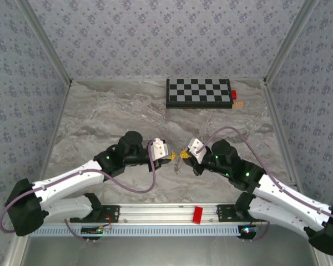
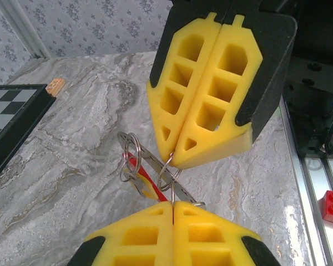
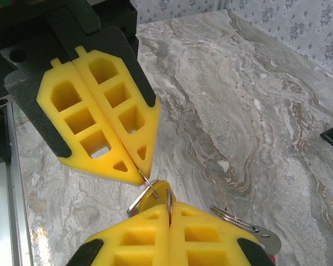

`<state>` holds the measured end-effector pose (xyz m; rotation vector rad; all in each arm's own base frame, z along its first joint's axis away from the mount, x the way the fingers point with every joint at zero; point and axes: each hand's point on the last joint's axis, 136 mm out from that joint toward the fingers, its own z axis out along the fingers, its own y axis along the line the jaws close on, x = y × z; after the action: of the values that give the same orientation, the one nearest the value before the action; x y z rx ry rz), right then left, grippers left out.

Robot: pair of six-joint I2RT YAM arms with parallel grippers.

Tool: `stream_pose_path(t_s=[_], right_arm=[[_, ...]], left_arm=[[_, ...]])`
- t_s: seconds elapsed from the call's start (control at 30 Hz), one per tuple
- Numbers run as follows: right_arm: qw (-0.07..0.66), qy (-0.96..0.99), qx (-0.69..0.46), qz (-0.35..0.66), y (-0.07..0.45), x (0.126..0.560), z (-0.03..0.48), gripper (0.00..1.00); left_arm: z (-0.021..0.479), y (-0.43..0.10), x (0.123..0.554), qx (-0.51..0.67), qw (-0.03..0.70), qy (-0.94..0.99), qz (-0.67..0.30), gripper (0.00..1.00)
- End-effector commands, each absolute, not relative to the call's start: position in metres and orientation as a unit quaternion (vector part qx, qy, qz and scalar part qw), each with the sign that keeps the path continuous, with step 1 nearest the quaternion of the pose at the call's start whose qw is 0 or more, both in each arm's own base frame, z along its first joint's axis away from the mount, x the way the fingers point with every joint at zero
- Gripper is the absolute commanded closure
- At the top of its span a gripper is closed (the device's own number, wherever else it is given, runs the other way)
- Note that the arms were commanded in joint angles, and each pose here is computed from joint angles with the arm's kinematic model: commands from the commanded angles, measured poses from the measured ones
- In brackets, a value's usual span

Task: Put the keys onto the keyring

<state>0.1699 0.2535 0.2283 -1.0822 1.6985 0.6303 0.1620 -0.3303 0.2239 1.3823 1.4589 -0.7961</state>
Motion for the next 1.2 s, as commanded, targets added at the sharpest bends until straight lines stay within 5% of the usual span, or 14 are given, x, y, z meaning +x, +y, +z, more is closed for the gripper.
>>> stream_pose_path(t_s=[0.0, 1.17], right_arm=[[0.504, 0.686, -0.452, 0.267, 0.2578, 0.1682, 0.2358, 1.0], [0.508, 0.69, -0.445, 0.259, 0.2556, 0.1719, 0.2355, 1.0]], left_arm=[[0.2319, -0.334, 0.16, 0.564, 0.474, 0.587, -0.337, 1.0], [0.2332, -0.3321, 0.1641, 0.557, 0.482, 0.591, -0.329, 1.0]])
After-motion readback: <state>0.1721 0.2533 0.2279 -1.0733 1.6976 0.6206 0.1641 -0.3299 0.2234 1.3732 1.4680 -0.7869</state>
